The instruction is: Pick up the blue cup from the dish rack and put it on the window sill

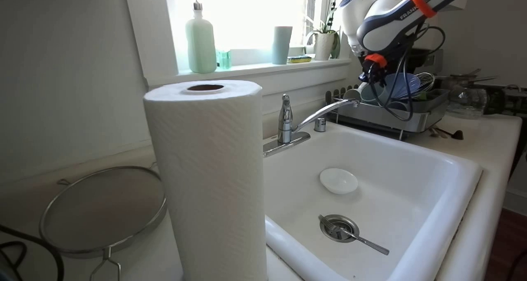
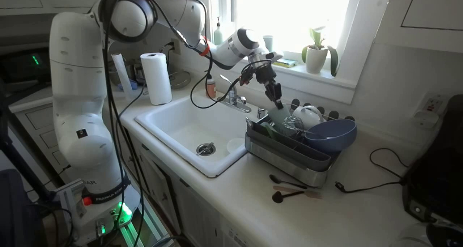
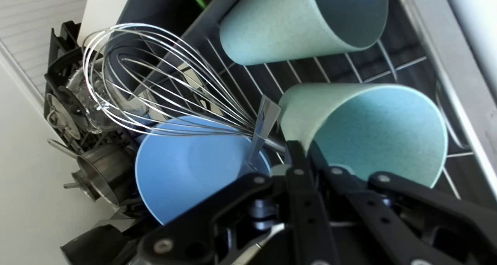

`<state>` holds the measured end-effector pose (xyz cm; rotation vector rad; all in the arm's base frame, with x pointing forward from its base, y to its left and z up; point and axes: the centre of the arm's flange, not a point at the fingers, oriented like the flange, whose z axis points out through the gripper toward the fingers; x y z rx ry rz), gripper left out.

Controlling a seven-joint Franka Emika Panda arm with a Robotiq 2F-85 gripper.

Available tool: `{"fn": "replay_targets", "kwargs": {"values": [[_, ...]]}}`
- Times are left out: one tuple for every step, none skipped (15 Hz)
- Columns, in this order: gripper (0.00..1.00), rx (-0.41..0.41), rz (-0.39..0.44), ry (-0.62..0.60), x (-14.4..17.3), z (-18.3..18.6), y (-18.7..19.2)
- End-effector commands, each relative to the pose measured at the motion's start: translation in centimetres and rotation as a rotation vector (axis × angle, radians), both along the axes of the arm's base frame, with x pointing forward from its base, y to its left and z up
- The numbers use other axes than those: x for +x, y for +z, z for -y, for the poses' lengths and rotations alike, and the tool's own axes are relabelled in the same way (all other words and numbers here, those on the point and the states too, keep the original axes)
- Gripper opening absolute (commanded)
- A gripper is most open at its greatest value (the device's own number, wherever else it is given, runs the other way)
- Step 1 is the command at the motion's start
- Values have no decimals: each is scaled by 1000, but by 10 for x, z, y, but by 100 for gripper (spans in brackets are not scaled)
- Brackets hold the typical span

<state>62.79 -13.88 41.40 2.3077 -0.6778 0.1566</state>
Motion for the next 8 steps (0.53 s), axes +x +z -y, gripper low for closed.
{"fn": "replay_targets", "kwargs": {"values": [[1,30,34,-39,4,-5,28],[1,46,40,-43,4,-6,35],[1,68,44,-50,4,-7,41],[1,89,56,-57,4,-9,47],[1,117,66,-63,4,-11,54],[1,139,79,-70,4,-12,59],[1,163,95,-77,4,-13,66],[1,180,106,-81,3,-14,74]]}}
